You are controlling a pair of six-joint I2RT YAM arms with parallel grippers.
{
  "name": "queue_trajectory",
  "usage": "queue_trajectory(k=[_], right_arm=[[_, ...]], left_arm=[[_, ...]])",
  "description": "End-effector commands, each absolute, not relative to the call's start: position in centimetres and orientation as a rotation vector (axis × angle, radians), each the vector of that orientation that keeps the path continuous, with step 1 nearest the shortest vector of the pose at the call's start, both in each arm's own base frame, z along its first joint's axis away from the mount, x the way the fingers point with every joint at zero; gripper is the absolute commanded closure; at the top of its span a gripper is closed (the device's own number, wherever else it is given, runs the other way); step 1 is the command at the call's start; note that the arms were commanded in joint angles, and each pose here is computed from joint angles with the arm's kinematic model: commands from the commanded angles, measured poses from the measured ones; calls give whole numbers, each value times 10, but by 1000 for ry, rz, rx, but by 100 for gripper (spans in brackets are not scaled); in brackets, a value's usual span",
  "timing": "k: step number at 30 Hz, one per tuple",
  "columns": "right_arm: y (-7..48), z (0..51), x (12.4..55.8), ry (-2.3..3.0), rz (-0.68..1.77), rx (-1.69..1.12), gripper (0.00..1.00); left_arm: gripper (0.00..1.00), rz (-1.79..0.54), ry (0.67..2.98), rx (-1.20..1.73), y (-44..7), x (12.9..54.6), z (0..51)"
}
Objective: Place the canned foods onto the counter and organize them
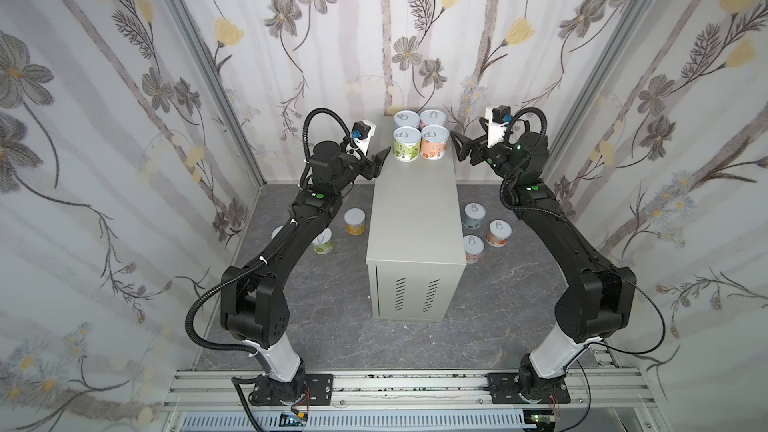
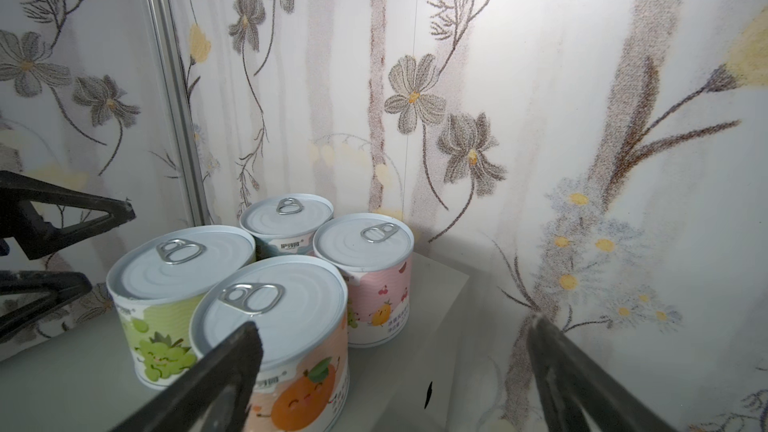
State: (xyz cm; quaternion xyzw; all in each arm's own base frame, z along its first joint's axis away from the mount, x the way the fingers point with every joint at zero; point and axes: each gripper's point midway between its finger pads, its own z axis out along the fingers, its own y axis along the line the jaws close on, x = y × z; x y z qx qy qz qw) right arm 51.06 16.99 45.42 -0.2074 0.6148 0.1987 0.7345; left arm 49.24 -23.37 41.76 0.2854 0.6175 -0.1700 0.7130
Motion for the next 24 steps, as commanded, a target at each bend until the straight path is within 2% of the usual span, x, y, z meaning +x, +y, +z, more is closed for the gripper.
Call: queue_trajectory(k=[1,8,24], right_arm=[[176,458,511,1333,468,-479,0],[179,460,516,1320,482,-486,0],[184,456,520,1325,502,-507,0]], left_arm=[[29,-423,1312,679,-248,488,427],[34,-458,1313,725,-266,492,424],[37,-460,1360,762,-284,500,410]])
